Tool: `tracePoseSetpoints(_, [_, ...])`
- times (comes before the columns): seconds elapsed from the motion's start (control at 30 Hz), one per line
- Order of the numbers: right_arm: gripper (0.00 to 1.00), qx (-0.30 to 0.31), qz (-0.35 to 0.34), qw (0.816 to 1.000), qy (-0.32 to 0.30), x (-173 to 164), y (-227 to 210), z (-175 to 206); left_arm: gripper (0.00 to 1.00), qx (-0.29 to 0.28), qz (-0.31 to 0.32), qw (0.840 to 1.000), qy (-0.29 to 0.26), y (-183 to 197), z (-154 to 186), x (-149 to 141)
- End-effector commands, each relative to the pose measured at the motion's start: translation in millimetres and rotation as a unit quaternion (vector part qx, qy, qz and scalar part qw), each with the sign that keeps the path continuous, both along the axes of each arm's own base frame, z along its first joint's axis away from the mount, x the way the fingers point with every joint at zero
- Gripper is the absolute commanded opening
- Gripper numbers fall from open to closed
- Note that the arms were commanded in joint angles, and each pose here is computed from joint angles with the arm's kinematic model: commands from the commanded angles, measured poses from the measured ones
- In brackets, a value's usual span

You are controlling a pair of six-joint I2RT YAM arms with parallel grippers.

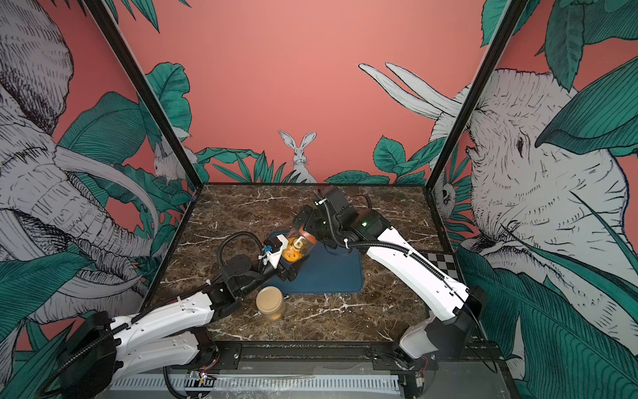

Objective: Pour the cookies out of the jar
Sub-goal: Unscrew the lid from the jar.

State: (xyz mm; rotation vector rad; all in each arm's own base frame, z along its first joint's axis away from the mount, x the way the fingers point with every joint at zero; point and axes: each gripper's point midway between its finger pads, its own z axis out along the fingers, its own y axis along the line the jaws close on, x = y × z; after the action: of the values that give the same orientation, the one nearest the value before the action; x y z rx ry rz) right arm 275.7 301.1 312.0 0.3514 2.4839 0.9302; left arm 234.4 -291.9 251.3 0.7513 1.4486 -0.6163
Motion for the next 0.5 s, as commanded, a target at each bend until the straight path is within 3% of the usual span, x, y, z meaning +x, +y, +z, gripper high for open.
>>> tracePoseSetpoints(0.0, [0.99,0.042,-0.057,0.997,0.027,4.7,-1.4,3.8,0.0,-0.084,0.002,0.994,-0.072,6.5,67.7,-5.9])
tracePoseSetpoints(0.3, [0.99,0.001,-0.064,0.998,0.019,-1.3,-21.3,5.5,0.0,-0.092,0.006,0.993,-0.074,9.3,69.7,-6.2])
tracePoseSetpoints(0.47, [0.99,0.014,-0.06,0.998,0.018,-0.7,-17.0,4.2,0.0,-0.099,0.009,0.992,-0.072,10.8,69.9,-5.9])
